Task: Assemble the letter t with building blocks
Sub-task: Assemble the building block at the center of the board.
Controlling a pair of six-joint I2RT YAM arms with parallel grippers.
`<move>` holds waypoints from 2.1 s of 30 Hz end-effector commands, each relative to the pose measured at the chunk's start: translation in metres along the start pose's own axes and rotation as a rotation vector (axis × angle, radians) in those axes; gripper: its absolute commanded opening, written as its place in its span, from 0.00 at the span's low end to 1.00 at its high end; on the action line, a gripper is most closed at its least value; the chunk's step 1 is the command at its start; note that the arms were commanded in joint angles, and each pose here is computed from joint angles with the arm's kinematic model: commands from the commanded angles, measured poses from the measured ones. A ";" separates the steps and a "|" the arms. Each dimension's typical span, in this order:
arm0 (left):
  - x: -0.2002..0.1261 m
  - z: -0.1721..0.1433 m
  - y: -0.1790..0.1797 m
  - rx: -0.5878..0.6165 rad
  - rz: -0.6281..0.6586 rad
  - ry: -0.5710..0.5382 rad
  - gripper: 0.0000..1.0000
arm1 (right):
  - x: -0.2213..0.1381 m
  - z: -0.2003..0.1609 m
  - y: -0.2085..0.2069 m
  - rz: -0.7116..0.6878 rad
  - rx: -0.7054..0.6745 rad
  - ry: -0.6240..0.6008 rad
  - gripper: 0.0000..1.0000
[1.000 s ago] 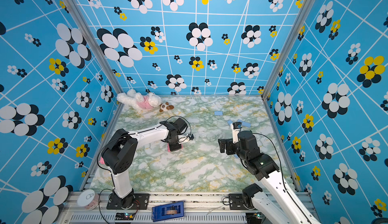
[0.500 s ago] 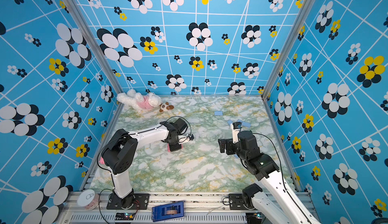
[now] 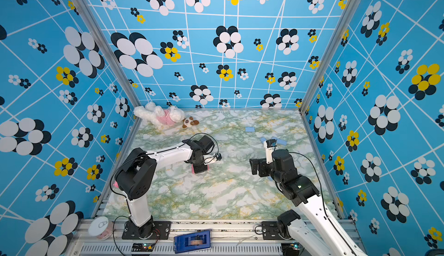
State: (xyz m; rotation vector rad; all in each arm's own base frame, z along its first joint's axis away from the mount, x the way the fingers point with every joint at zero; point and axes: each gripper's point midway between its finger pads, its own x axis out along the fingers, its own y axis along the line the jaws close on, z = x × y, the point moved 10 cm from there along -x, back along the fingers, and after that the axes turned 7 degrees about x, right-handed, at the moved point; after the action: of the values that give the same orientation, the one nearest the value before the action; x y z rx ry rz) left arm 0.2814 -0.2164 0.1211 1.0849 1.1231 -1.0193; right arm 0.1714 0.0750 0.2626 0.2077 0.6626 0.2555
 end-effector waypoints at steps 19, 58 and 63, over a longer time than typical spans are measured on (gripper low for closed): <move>0.010 -0.027 -0.006 -0.014 -0.017 0.100 0.30 | -0.002 0.003 0.003 0.020 -0.012 -0.010 0.99; -0.113 -0.046 0.001 -0.513 0.215 -0.394 0.53 | 0.000 0.004 0.003 0.013 -0.019 -0.012 0.99; -0.110 -0.093 0.003 -0.842 0.177 -0.333 0.28 | 0.000 0.004 0.003 0.015 -0.019 -0.012 0.99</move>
State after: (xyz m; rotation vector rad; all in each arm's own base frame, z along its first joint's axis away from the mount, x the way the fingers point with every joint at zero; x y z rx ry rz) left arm 0.2605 -0.1315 0.2378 0.4831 0.8523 -0.5757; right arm 0.1729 0.0757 0.2614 0.2056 0.6679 0.2540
